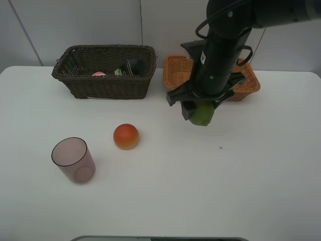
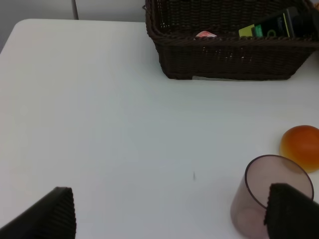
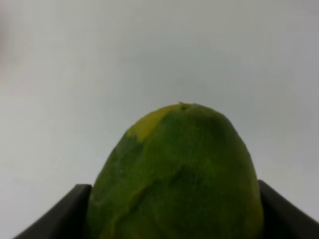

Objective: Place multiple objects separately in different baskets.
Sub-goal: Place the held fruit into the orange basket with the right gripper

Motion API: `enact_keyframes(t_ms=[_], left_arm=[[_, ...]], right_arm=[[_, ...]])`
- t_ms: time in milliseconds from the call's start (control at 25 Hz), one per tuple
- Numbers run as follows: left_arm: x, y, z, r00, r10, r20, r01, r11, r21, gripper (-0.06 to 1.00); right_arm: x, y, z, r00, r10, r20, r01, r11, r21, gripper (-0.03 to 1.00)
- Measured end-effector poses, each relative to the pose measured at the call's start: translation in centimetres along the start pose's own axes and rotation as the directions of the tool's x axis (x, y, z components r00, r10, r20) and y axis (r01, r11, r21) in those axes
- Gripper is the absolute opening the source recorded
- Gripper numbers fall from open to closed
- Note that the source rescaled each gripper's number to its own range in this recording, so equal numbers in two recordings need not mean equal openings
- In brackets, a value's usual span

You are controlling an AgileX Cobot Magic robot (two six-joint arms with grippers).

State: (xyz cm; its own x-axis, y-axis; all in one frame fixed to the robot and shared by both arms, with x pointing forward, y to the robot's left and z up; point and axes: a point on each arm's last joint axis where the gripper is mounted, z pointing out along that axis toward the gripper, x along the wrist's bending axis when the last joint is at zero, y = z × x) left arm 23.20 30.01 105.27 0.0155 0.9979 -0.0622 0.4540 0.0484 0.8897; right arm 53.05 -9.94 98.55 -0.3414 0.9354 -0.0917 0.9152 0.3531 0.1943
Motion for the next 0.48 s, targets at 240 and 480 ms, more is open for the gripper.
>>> enact_keyframes(t_ms=[240, 480], left_arm=[[0.0, 0.0, 0.0, 1.0, 0.0, 0.0, 0.0, 1.0, 0.0, 0.98], [0.0, 0.0, 0.0, 1.0, 0.0, 0.0, 0.0, 1.0, 0.0, 0.98]], right_arm=[[-5.6, 3.2, -1.6, 0.997, 0.08, 0.021, -0.077, 0.991, -0.111, 0.46], [-10.9, 5.2, -1.9, 0.984, 0.173, 0.049, -0.154, 0.95, -0.272, 0.46]])
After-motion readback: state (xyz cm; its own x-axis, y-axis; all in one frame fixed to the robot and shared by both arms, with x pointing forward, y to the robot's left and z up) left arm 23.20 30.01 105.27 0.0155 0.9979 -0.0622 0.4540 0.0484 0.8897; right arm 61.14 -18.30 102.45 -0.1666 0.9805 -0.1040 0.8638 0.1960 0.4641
